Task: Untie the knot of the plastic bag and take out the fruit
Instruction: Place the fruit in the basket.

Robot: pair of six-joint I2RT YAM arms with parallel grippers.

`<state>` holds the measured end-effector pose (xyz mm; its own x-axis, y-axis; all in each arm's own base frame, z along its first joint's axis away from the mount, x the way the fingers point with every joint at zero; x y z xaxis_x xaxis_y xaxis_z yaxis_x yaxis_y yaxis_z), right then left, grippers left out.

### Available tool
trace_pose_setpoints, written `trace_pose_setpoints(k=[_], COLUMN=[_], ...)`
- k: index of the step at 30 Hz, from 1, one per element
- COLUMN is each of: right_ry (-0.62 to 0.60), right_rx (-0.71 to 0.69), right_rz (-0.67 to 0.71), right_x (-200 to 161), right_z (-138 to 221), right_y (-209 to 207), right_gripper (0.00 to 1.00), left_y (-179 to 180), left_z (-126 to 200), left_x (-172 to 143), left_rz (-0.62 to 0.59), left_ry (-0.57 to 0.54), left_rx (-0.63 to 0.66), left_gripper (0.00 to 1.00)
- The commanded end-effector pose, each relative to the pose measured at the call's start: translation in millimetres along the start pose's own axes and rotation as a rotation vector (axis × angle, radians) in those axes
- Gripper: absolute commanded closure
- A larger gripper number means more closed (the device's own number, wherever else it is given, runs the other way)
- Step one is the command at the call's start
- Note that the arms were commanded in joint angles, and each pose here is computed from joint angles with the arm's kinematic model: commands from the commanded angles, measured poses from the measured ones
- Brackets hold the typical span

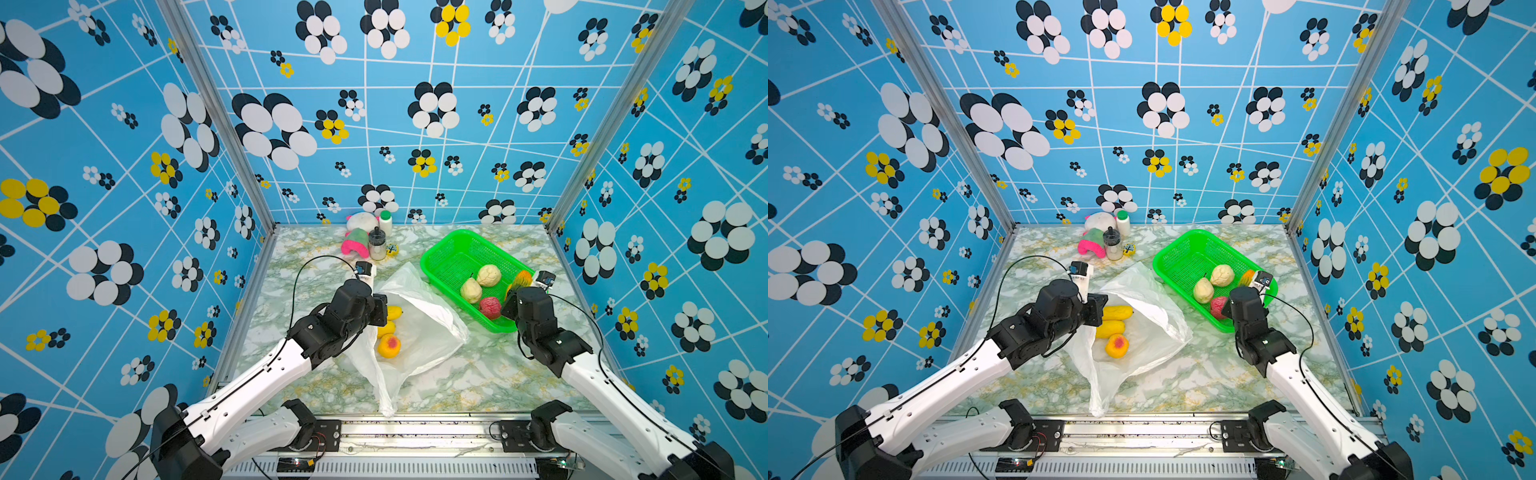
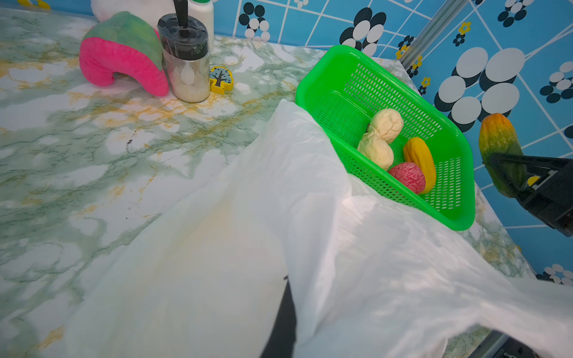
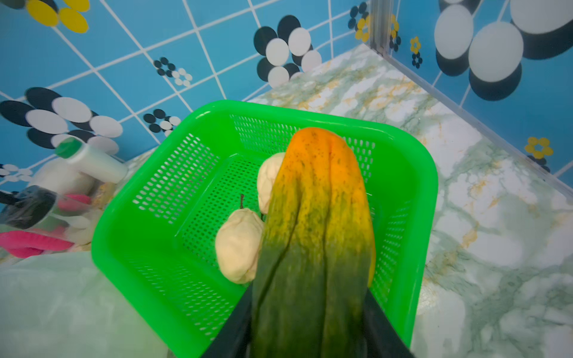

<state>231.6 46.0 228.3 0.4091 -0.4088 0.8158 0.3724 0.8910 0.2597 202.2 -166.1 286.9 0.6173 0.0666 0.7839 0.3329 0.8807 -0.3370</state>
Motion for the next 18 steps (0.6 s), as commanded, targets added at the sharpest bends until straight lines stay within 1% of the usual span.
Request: trace_pose_setpoints(k=[1, 5, 9, 11, 12, 15, 18], right_ry=[0.067, 0.136, 0.195, 0.238, 0.253, 0.297, 0.320], right_rx=[-0.005, -0.075, -0.149, -0.142, -0.146, -0.144, -0.143], right_rz=[-0.036, -0.007, 0.022, 0.031, 0.039, 0.049, 0.038], right_x=[9.6, 15.8, 18.7, 20.5, 19.6, 17.0, 13.7], right_z=[-11.0, -46.3, -87.4, -105.2, -113.3, -128.5, -131.0], right_y=[6.0, 9.5, 11.4, 16.6, 19.0, 25.5, 26.0], right_gripper=[0.75, 0.72, 0.67, 0.66, 0.63, 0.58, 0.54], left_y=[3.0, 5.5, 6.9, 6.8, 7.4, 9.7, 10.0], left_z=[5.1, 4.4, 3.3, 3.3, 3.3, 3.2, 6.1], left_x=[-1.6, -4.4, -3.7, -2.7, -2.8, -4.0, -2.1], left_rz=[0.006, 0.012, 0.014, 0.008, 0.006, 0.010, 0.016], left_ry=[-0.001, -0.018, -0.003, 0.003, 0.003, -0.005, -0.006], left_rx=[-0.008, -0.012, -0.004, -0.005, -0.004, 0.000, -0.005], left_gripper=[1.00, 1.00, 1.00, 1.00, 1.00, 1.00, 1.00])
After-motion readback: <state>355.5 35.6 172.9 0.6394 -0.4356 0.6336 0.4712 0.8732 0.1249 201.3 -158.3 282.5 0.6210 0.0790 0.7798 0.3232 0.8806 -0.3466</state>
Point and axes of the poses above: each gripper's point midway between its finger pads, its own z axis back along the fingers, its own y axis along the line the jaws close on, x = y × z, the point moved 10 cm from there along z, back along the fingers, and after that the axes turned 2 degrees about -z, right-handed, at the moved point
